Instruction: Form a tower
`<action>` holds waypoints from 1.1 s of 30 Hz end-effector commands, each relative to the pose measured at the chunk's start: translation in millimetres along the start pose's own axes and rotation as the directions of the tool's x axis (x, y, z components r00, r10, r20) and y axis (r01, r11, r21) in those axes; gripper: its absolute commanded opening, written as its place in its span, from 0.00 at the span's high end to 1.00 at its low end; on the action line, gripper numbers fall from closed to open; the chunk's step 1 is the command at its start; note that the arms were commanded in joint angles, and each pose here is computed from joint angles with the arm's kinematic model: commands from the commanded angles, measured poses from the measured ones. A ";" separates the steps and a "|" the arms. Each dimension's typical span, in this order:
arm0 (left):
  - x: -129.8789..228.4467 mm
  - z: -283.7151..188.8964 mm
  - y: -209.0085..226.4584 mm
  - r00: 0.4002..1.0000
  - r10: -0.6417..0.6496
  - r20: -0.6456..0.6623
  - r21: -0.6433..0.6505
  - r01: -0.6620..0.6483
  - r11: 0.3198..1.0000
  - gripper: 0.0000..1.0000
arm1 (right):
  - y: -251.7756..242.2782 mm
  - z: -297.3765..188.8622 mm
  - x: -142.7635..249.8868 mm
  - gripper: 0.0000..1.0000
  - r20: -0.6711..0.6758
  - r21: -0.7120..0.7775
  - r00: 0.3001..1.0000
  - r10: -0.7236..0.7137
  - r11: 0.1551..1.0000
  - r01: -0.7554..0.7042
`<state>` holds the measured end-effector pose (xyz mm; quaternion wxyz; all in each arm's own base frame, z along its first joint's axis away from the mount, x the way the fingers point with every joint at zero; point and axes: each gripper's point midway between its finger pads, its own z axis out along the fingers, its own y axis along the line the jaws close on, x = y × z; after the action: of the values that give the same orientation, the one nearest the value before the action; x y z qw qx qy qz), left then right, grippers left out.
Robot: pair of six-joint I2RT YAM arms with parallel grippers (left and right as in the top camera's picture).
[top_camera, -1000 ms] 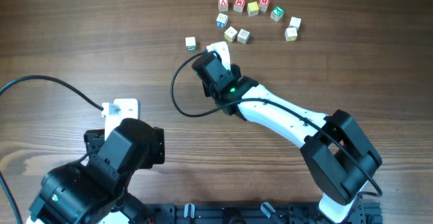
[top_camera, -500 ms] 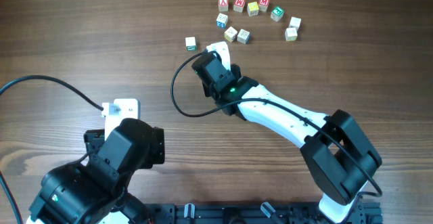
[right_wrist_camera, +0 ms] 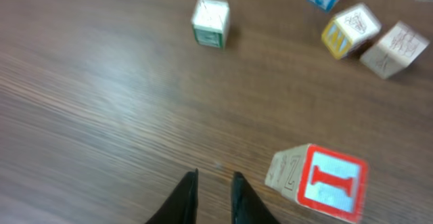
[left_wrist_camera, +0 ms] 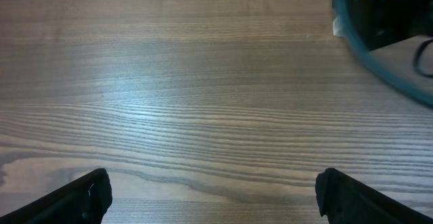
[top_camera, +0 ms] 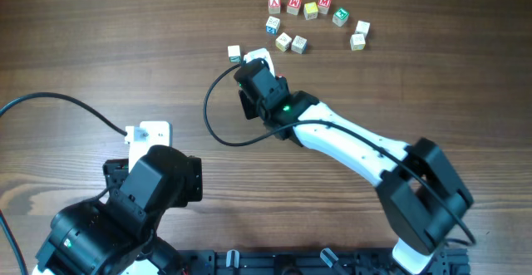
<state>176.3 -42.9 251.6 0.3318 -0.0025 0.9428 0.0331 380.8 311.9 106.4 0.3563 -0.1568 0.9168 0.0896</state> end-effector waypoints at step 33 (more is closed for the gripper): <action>-1.1 -0.7 0.6 1.000 0.003 0.006 0.000 -0.003 1.000 0.00 | -178.5 -294.0 -29.8 0.00 0.320 0.425 0.939 0.125 0.867 -0.260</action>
<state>176.3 -43.0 251.6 0.3319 -0.0025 0.9427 0.0330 278.3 97.0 319.6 0.4836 0.0046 0.8741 -0.0458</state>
